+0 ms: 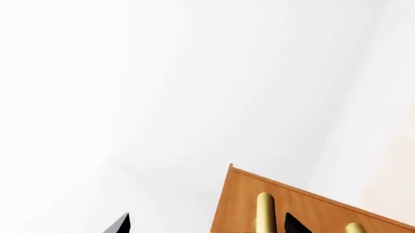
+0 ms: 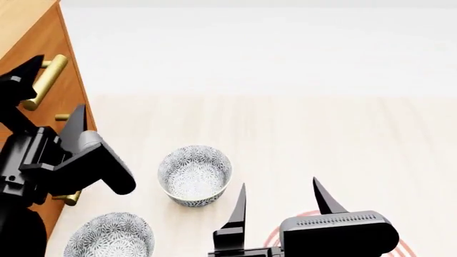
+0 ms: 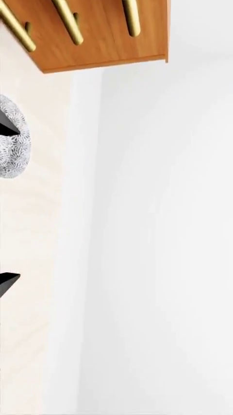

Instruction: Open the top drawer of the cabinet.

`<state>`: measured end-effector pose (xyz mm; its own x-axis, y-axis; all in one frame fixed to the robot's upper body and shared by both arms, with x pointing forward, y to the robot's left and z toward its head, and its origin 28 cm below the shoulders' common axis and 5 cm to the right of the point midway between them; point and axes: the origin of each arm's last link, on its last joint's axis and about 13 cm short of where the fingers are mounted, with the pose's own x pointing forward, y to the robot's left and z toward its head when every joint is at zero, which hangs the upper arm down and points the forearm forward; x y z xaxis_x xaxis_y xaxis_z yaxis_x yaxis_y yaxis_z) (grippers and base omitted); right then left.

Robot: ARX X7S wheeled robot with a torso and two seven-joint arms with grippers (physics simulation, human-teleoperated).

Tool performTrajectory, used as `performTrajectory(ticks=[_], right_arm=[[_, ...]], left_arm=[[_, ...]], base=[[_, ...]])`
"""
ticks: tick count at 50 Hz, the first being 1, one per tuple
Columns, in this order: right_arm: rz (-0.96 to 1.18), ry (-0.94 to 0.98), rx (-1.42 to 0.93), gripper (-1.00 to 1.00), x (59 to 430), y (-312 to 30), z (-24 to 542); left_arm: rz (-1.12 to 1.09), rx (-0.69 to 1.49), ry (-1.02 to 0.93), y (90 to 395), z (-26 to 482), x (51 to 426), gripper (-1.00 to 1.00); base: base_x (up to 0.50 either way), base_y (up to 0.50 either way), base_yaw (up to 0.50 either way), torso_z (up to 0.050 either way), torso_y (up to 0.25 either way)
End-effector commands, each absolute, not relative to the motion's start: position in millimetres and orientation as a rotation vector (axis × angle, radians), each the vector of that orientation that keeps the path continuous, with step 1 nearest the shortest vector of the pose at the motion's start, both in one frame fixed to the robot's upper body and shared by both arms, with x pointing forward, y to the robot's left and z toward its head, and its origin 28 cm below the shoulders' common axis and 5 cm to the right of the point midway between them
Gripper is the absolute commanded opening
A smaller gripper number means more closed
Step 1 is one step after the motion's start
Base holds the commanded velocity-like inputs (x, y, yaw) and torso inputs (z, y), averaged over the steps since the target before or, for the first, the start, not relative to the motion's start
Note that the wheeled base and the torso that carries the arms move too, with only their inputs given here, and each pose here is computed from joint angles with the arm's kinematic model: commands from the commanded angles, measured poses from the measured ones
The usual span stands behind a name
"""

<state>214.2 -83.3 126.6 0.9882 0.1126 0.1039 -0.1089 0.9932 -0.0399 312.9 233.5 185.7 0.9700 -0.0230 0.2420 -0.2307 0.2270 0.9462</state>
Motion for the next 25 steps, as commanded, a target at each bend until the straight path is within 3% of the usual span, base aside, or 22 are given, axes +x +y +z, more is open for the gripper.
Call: performTrajectory(ticks=[1, 25], right_arm=[[0.109, -0.105, -0.034, 1.0, 214.6, -83.8, 126.7], [0.107, -0.11, -0.037, 1.0, 213.5, -84.9, 126.6]], left_arm=[[0.132, 1.333, -0.123, 242.9, 180.1, 346.2, 1.0], [0.172, 1.39, -0.02, 261.0, 170.2, 365.9, 1.0]], base=[[0.0, 0.0, 0.0, 0.0, 0.0], [0.0, 0.0, 0.0, 0.0, 0.0]])
